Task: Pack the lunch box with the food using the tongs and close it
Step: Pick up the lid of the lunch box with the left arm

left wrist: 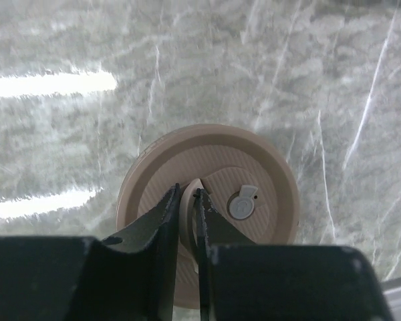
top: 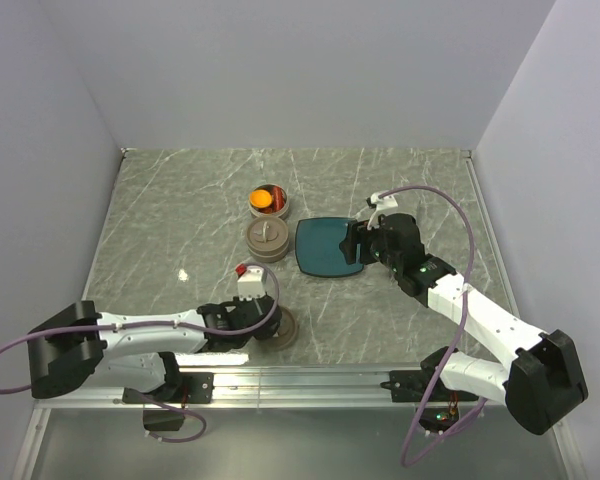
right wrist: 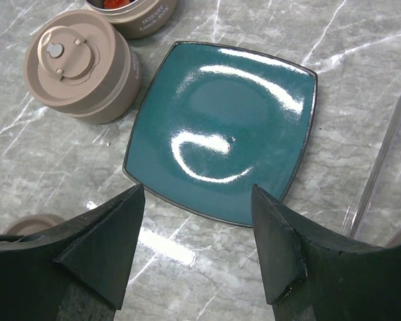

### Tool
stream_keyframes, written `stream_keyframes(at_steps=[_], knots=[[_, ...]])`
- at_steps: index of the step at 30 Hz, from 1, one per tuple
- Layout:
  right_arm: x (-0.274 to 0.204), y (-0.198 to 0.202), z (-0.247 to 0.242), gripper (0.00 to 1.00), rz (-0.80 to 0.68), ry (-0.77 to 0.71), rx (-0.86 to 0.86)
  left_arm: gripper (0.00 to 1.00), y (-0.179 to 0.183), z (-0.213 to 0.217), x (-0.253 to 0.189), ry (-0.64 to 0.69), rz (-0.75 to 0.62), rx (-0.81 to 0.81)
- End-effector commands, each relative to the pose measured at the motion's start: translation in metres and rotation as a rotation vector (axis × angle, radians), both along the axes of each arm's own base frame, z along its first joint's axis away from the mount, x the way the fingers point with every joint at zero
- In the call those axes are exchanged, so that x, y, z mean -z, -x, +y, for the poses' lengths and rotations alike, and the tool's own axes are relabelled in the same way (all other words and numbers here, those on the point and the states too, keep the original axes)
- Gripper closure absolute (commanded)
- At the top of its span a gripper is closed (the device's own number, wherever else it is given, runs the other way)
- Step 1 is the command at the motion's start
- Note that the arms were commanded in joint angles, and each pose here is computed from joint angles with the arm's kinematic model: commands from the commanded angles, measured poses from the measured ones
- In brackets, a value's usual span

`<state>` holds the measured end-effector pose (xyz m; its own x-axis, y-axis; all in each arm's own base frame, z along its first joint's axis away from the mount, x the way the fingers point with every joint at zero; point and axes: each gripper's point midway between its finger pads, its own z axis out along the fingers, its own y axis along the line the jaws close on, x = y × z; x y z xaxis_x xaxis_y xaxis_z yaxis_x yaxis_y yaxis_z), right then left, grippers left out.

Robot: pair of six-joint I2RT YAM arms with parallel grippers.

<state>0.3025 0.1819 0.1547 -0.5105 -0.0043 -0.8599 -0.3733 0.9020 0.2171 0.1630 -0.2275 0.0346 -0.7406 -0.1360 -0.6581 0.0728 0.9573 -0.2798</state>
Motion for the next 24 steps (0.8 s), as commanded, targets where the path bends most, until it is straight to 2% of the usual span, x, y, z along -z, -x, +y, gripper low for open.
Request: stream_keyframes(at_steps=[1,12,19,22,24], knots=[[-0.010,0.001,0.004,0.28,-0.049,-0.022,-0.020,0.94,-0.012,0.008,-0.002,-0.074,-0.013,0.008],[-0.013,-0.003,0.007,0.28,-0.061,-0.031,-0.023,0.98,-0.081,0.005,-0.027,-0.108,-0.153,-0.005],[-0.011,-0.005,0.007,0.28,-0.056,-0.027,-0.022,1.00,-0.108,0.004,-0.027,-0.139,-0.165,0.004],[-0.009,-0.005,0.008,0.28,-0.051,-0.024,-0.022,0.97,-0.114,0.004,-0.025,-0.155,-0.156,0.006],[-0.009,-0.005,0.008,0.28,-0.051,-0.024,-0.020,0.91,-0.115,0.004,-0.024,-0.164,-0.148,0.008]])
